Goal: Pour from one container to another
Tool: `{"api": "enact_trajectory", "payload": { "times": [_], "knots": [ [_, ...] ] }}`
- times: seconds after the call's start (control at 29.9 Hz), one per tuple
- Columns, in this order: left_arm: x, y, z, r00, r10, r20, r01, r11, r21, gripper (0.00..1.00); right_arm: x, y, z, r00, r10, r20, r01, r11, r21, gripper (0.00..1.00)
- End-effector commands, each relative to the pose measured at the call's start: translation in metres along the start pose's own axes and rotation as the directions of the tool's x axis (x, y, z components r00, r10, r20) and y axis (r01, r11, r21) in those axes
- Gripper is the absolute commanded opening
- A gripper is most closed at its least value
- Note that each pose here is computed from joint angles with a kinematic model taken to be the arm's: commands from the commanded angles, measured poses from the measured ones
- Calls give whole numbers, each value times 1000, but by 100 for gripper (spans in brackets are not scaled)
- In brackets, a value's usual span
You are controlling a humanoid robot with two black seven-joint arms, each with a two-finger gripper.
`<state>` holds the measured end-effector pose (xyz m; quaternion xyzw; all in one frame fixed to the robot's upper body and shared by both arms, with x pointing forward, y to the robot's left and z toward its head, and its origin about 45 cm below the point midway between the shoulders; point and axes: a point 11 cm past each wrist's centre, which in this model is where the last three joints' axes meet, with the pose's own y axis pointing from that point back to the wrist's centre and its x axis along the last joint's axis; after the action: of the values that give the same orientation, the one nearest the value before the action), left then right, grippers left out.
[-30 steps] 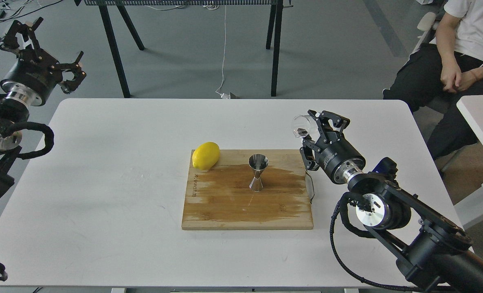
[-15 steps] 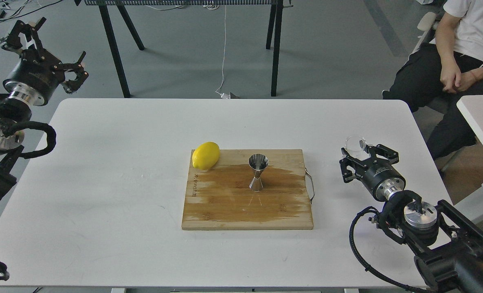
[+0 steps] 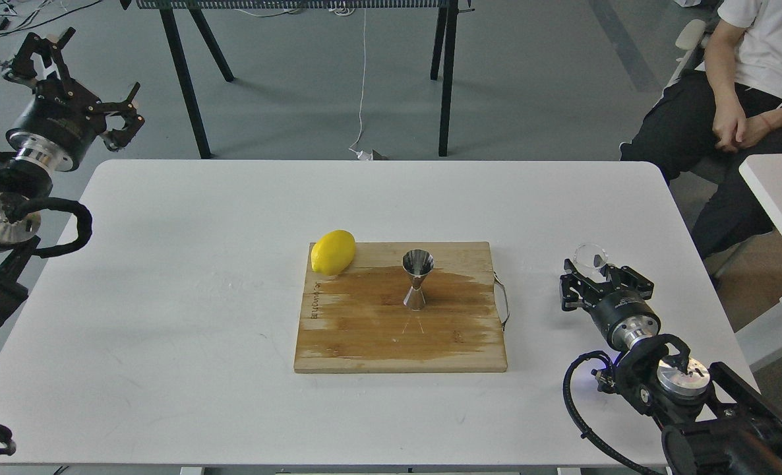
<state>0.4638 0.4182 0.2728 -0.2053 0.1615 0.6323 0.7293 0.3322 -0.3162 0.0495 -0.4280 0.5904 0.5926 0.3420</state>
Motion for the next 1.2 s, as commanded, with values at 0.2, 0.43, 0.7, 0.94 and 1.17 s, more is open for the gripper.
{"api": "enact_trajectory", "payload": {
  "times": [0.2,0.43,0.7,0.94,1.17],
  "knots": [
    [0,0,0,1000,0,0,0,1000,4,100,17,3,-9,999,46,-1,-46,999,22,37],
    [0,0,0,1000,1,1,-1,1000,4,100,28,4,-10,998,62,7,-62,997,34,47],
    [0,0,0,1000,2,-1,-2,1000,4,100,25,4,-7,999,43,6,-43,999,28,58],
    [2,1,2,1000,3,5,-3,1000,2,100,25,4,-7,999,42,10,-42,999,32,89],
    [2,1,2,1000,4,5,-4,1000,3,100,12,4,-2,997,-71,-17,71,997,10,99]
  ]
}}
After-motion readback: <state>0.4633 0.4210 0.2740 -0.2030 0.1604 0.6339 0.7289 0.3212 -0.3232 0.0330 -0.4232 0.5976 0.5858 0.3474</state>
